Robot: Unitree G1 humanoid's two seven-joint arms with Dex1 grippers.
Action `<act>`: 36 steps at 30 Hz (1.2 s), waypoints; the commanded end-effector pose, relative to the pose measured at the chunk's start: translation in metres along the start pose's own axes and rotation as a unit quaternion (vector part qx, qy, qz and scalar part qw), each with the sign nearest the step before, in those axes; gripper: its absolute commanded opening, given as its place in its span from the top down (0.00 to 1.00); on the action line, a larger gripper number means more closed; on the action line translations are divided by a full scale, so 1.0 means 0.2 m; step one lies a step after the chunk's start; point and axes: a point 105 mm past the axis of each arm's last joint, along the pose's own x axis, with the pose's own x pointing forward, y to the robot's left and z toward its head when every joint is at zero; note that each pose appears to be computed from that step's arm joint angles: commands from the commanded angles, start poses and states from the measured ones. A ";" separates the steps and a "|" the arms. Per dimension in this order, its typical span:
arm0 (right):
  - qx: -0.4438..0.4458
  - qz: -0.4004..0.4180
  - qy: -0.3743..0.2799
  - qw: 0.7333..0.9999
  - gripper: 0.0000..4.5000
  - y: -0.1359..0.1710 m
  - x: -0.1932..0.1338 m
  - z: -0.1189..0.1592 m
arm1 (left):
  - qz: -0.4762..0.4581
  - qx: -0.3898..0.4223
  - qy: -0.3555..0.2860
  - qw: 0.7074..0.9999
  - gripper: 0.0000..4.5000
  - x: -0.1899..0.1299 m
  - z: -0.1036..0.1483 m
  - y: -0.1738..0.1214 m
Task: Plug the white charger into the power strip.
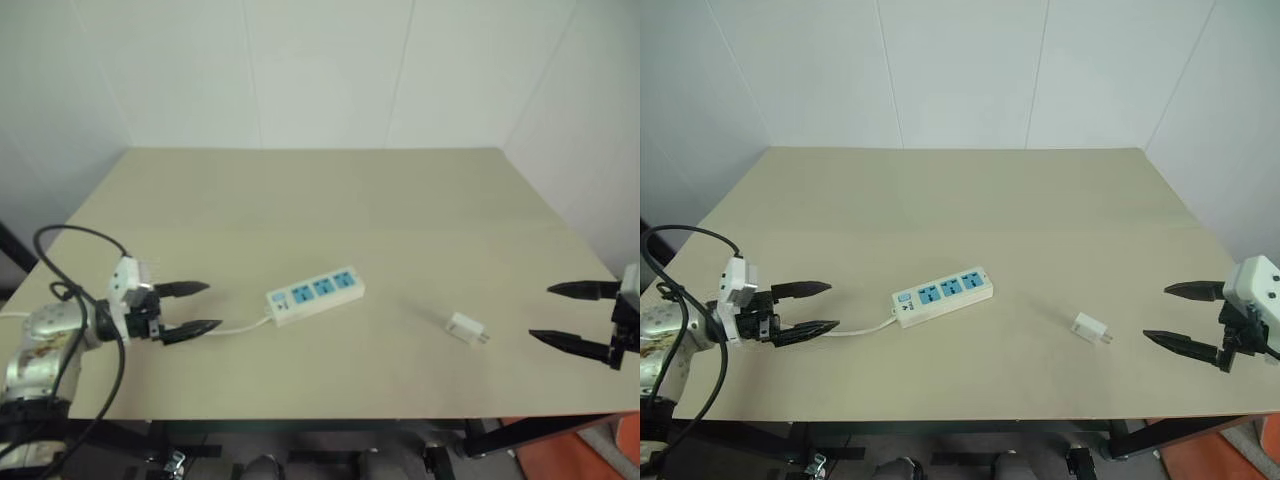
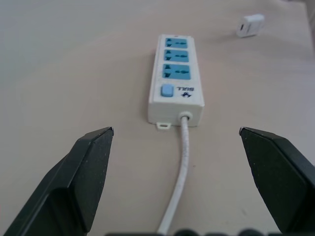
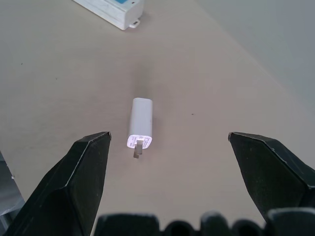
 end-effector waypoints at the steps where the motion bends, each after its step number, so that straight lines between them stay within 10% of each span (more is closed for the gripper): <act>1: -0.025 0.004 -0.004 1.000 0.00 0.00 -0.02 0.04 | -0.010 0.018 -0.004 1.000 0.00 -0.02 0.06 -0.01; 22: -0.040 -0.017 -0.009 0.999 0.00 -0.01 -0.02 0.03 | 0.018 0.074 -0.027 0.997 0.00 0.05 0.05 0.02; 36: -0.069 0.006 -0.058 0.996 0.00 0.10 0.13 0.17 | -0.042 0.064 -0.126 0.989 0.00 0.42 -0.03 -0.01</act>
